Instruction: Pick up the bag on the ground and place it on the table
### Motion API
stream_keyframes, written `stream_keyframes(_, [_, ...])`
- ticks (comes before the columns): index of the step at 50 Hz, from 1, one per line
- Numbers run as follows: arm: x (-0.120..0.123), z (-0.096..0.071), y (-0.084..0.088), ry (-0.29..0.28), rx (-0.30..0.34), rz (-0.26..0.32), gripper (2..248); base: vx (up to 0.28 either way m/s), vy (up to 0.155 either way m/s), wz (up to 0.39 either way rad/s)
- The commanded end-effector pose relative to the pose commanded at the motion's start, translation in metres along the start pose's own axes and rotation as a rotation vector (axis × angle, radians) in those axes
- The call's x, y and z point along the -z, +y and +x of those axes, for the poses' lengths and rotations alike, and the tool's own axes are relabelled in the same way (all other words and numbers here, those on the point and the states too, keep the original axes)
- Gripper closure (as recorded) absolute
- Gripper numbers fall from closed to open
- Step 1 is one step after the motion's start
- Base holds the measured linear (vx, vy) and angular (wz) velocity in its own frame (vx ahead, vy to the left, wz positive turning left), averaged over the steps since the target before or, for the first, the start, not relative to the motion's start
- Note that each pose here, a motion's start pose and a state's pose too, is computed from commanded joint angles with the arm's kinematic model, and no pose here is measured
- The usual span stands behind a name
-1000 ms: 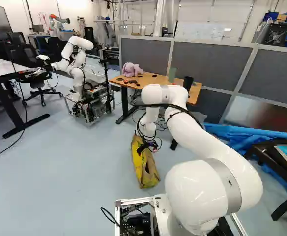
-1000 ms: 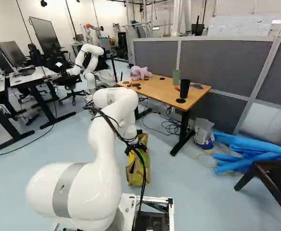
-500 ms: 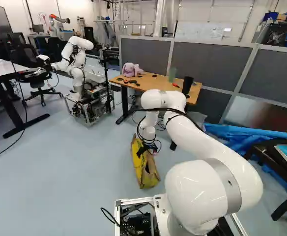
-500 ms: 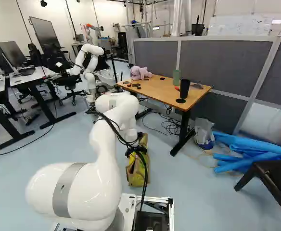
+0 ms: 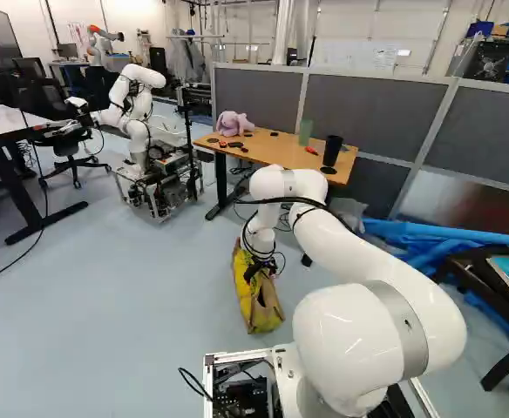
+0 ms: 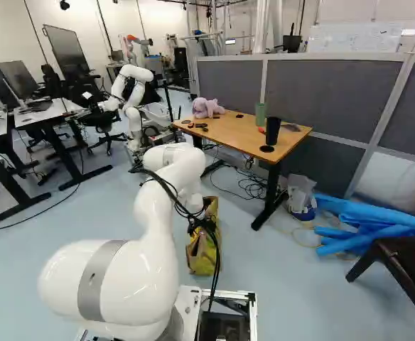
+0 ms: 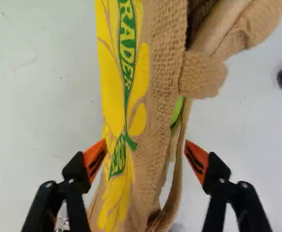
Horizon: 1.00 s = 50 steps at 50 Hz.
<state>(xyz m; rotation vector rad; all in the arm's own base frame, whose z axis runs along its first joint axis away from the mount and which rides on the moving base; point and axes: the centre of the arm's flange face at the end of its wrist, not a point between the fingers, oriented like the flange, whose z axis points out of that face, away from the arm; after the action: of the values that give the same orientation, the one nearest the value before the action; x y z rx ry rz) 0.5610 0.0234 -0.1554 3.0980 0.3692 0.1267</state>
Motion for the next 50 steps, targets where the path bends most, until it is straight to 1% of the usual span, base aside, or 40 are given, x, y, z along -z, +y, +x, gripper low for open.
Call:
stream_keyframes(4, [0.0, 0.0, 0.0, 0.0, 0.0, 0.0, 43, 0.0, 0.0, 0.0])
stream_keyframes(5, [0.0, 0.0, 0.0, 0.0, 0.0, 0.0, 81, 0.0, 0.0, 0.0])
stream_keyframes(9, [0.0, 0.0, 0.0, 0.0, 0.0, 0.0, 81, 0.0, 0.0, 0.0])
stream_keyframes(10, [0.0, 0.0, 0.0, 0.0, 0.0, 0.0, 120, 0.0, 0.0, 0.0])
stream_keyframes(15, [0.0, 0.0, 0.0, 0.0, 0.0, 0.0, 120, 0.0, 0.0, 0.0])
stream_keyframes(16, [0.0, 0.0, 0.0, 0.0, 0.0, 0.0, 158, 0.0, 0.0, 0.0])
stream_keyframes(20, [0.0, 0.0, 0.0, 0.0, 0.0, 0.0, 158, 0.0, 0.0, 0.0])
stream_keyframes(21, [0.0, 0.0, 0.0, 0.0, 0.0, 0.0, 194, 0.0, 0.0, 0.0])
stream_keyframes(25, [0.002, 0.0, 0.0, 0.0, 0.0, 0.0, 194, 0.0, 0.0, 0.0])
stream_keyframes(26, [0.003, 0.0, 0.0, 0.0, 0.0, 0.0, 222, 0.0, 0.0, 0.0])
stream_keyframes(50, [0.038, 0.003, 0.001, 0.003, 0.0, 0.0, 222, 0.0, 0.0, 0.0])
